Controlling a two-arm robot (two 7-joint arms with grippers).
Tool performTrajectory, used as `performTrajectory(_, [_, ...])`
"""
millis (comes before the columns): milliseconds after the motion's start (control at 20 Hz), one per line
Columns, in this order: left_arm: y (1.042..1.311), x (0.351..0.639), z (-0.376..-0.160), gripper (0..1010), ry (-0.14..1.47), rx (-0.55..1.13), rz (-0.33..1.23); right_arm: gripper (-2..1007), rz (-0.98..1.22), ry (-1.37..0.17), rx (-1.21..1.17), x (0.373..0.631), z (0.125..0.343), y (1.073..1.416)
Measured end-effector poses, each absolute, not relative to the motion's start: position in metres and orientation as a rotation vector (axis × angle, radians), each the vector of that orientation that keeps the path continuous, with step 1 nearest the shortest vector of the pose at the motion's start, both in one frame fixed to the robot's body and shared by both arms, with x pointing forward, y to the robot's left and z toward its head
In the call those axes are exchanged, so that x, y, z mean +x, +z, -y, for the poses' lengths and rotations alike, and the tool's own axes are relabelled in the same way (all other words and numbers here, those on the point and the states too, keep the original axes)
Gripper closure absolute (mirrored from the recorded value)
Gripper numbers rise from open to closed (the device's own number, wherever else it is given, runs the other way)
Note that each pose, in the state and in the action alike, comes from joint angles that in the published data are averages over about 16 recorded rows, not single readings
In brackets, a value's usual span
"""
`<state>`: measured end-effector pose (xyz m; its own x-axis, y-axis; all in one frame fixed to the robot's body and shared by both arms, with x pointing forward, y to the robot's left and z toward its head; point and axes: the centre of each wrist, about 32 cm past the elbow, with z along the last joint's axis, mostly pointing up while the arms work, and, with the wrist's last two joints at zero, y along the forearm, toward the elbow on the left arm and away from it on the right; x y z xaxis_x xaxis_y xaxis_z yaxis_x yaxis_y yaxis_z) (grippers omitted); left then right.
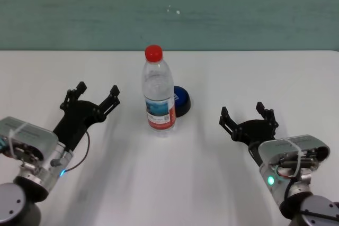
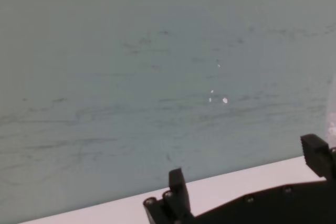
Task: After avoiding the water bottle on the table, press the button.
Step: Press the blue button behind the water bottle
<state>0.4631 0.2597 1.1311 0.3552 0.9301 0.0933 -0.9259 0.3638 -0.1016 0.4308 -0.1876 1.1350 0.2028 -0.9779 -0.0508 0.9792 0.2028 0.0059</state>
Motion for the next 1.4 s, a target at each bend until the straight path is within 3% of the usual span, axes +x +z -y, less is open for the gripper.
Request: performTrajectory(1400, [1.132,0.495,-0.258,0,1.166,-0.005,0.157,1,-0.039,-1.366,0.040,0.431,0.188,1.135])
